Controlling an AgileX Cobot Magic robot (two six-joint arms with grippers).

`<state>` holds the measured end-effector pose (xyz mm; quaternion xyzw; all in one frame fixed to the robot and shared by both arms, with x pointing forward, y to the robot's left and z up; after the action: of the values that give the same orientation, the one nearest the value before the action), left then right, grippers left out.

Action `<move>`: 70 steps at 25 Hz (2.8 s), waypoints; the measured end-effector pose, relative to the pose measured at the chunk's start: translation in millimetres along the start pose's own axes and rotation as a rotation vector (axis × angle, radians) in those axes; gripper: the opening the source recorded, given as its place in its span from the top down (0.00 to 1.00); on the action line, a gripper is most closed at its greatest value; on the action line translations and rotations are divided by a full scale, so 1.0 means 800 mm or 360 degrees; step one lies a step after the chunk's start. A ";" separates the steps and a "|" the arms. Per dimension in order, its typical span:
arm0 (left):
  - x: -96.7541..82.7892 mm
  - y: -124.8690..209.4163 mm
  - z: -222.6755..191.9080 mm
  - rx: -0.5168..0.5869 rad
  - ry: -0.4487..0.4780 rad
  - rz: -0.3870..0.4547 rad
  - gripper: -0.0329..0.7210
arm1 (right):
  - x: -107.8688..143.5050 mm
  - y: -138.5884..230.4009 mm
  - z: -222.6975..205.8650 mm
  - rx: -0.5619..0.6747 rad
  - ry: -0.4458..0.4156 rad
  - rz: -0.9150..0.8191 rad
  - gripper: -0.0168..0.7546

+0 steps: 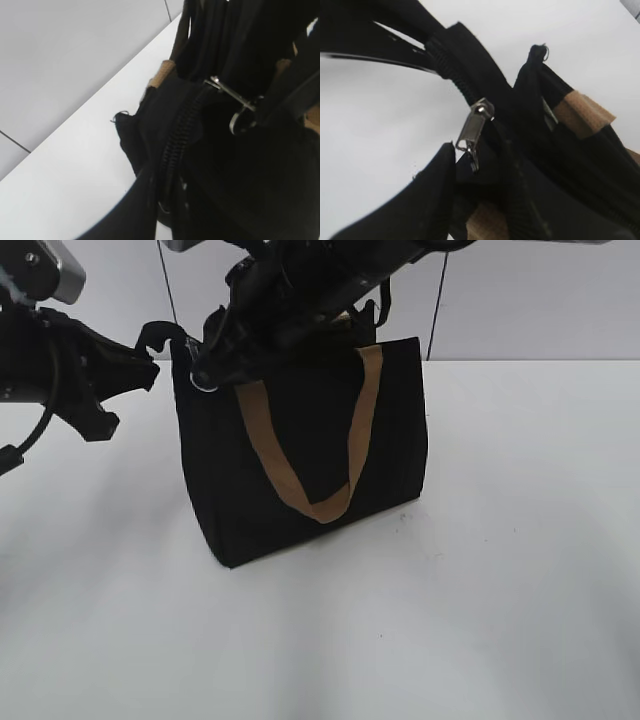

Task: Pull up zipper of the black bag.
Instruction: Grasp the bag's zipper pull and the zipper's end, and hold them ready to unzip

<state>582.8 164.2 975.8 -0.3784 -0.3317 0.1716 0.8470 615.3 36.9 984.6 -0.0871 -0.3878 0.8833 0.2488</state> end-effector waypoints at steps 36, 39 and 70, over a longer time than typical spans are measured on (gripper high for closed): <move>0.011 -0.071 0.035 -0.0233 0.0078 0.0224 0.93 | -0.009 -0.015 0.042 -0.0032 0.0047 0.0365 0.66; 0.011 -0.071 0.036 -0.0234 0.0079 0.0227 0.93 | -0.009 -0.015 0.041 -0.0032 0.0051 0.0467 0.66; 0.010 -0.072 0.036 -0.0237 0.0088 0.0222 0.93 | -0.007 -0.007 0.008 -0.0021 0.0062 0.0535 0.68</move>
<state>570.8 145.7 1036.7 -0.4671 -0.2929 0.1945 0.8113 620.0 33.4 992.8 -0.1695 -0.3686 0.9080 0.1046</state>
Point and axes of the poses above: a point on each arm's last joint axis where the gripper is mounted, z pointing back along that axis away from the gripper, x along the wrist's bending axis when the last joint is at zero, y = z × x, the point moved 8 cm from there along -z, pointing out along that axis toward the gripper, and after that the axes turned 3 degrees about -z, right-handed, at the moved point
